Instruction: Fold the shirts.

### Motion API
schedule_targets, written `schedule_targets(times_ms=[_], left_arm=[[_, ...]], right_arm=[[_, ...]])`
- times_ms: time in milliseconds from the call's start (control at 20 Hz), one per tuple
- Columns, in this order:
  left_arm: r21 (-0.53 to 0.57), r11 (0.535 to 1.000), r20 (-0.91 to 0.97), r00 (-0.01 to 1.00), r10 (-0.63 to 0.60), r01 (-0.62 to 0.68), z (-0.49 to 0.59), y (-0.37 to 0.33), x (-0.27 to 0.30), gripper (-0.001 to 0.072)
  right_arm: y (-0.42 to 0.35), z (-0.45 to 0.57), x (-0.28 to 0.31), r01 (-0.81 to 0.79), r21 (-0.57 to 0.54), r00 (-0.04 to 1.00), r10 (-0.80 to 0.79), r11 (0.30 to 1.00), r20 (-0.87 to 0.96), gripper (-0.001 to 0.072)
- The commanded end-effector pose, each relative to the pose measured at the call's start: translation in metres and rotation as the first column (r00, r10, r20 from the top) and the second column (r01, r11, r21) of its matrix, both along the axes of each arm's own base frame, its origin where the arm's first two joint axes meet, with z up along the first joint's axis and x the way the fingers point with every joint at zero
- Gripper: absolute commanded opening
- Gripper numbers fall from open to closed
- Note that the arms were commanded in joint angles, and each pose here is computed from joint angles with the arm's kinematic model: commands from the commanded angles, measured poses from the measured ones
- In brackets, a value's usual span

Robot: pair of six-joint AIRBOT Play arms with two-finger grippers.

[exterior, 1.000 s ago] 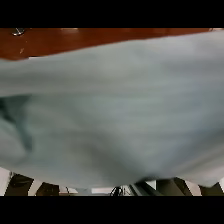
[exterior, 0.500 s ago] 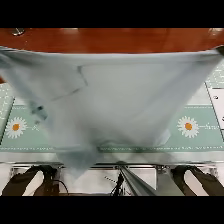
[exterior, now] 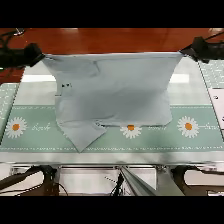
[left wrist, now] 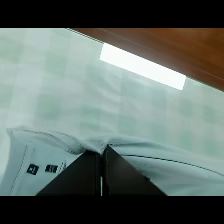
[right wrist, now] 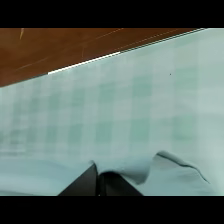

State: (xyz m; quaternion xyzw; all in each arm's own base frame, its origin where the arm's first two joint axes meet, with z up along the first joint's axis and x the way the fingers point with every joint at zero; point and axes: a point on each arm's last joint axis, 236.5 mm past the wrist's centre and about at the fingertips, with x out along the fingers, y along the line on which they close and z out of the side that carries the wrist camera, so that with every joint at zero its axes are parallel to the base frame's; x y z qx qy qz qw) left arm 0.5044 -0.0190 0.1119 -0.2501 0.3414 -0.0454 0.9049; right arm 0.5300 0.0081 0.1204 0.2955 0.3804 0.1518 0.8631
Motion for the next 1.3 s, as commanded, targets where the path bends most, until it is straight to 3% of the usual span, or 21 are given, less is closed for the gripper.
schedule_targets(times_ms=[0, 350, 600, 700, 950, 1000, 1050, 1100, 1250], left_arm=[[-0.002, 0.998, 0.032, 0.998, 0.057, -0.057, -0.032, 0.001, 0.035, 0.0016], [-0.015, 0.999, -0.12, 0.992, 0.038, -0.04, -0.1, -0.003, 0.034, 0.0016], [-0.042, 0.99, -0.354, 0.924, -0.143, 0.137, -0.135, -0.013, -0.023, 0.0016], [-0.023, 0.974, -0.464, 0.861, -0.21, 0.225, -0.161, -0.012, -0.051, 0.0017], [-0.038, 0.975, -0.502, 0.839, -0.208, 0.218, -0.184, -0.012, -0.052, 0.002], [-0.05, 0.977, -0.514, 0.833, -0.204, 0.208, -0.186, -0.013, -0.054, 0.0063], [-0.072, 0.976, -0.531, 0.821, -0.211, 0.205, -0.186, -0.017, -0.059, 0.0318], [-0.088, 0.973, -0.554, 0.801, -0.227, 0.215, -0.185, -0.019, -0.067, 0.0715], [-0.14, 0.961, -0.645, 0.715, -0.271, 0.239, -0.175, -0.004, -0.097, 0.0702]], right_arm=[[0.002, -0.043, 0.046, 0.047, 0.074, 0.998, -0.043, 0.996, -0.048, 0.0034], [0.025, -0.092, 0.07, 0.037, 0.119, 0.989, -0.019, 0.992, -0.145, 0.0035], [0.028, -0.108, 0.017, -0.184, 0.079, 0.947, 0.198, 0.98, -0.252, 0.0035], [0.015, -0.134, -0.009, -0.251, -0.012, 0.903, 0.229, 0.968, -0.364, 0.0035], [0.019, -0.177, -0.023, -0.254, -0.045, 0.845, 0.198, 0.966, -0.497, 0.0036], [0.023, -0.182, -0.024, -0.248, -0.035, 0.836, 0.195, 0.968, -0.514, 0.0122], [0.023, -0.185, -0.025, -0.223, -0.026, 0.828, 0.175, 0.975, -0.533, 0.0448], [0.025, -0.182, -0.028, -0.224, -0.008, 0.82, 0.184, 0.975, -0.542, 0.0625], [0.014, -0.158, -0.041, -0.222, 0.007, 0.812, 0.189, 0.975, -0.552, 0.0624]])
